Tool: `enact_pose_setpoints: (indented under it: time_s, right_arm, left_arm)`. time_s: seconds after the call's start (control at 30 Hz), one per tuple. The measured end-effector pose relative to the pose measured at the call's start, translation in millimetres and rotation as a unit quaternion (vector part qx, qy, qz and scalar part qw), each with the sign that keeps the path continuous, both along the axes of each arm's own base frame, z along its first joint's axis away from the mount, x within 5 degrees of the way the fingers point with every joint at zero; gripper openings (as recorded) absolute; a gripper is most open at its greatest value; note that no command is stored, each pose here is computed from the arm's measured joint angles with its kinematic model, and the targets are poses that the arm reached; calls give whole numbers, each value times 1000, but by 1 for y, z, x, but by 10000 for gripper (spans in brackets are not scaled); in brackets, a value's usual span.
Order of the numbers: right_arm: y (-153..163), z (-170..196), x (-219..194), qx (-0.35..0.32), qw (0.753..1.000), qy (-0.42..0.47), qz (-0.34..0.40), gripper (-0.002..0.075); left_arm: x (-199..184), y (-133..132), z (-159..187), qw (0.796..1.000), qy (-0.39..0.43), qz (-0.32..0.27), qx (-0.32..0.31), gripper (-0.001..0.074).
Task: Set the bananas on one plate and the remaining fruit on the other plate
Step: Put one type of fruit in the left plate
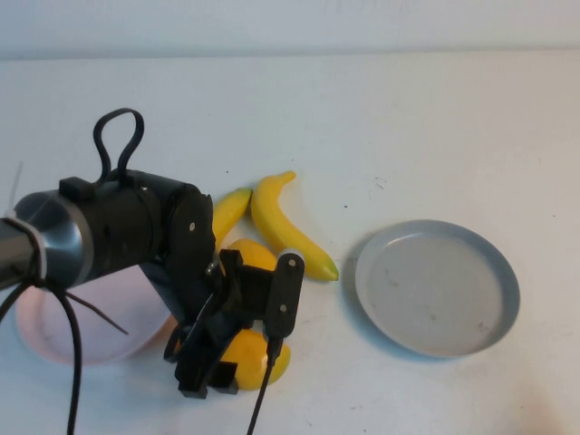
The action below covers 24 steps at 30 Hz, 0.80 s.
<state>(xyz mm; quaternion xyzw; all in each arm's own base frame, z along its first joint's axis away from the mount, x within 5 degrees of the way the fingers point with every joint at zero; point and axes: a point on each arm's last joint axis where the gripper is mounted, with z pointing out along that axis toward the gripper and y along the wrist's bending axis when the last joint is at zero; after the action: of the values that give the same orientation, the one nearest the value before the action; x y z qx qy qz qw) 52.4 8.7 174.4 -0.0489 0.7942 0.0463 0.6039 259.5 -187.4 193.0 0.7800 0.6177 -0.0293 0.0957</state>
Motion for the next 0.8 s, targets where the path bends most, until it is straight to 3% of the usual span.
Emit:
enact_pose_setpoints:
  time_s: [0.33, 0.43, 0.5, 0.67, 0.8]
  right_arm:
    - [0, 0, 0, 0, 1000, 0, 0, -17]
    - [0, 0, 0, 0, 1000, 0, 0, -17]
    - [0, 0, 0, 0, 1000, 0, 0, -17]
    - [0, 0, 0, 0, 1000, 0, 0, -17]
    - [0, 0, 0, 0, 1000, 0, 0, -17]
  left_arm:
    - [-6, 3, 4, 998, 27, 50, 3, 559]
    - [-10, 6, 23, 995, 13, 94, -18, 559]
    - [-13, 11, 42, 987, -10, 154, -40, 559]
    - [-2, 43, 72, 924, -61, 368, -86, 559]
    - [16, 78, 74, 866, -68, 485, -97, 559]
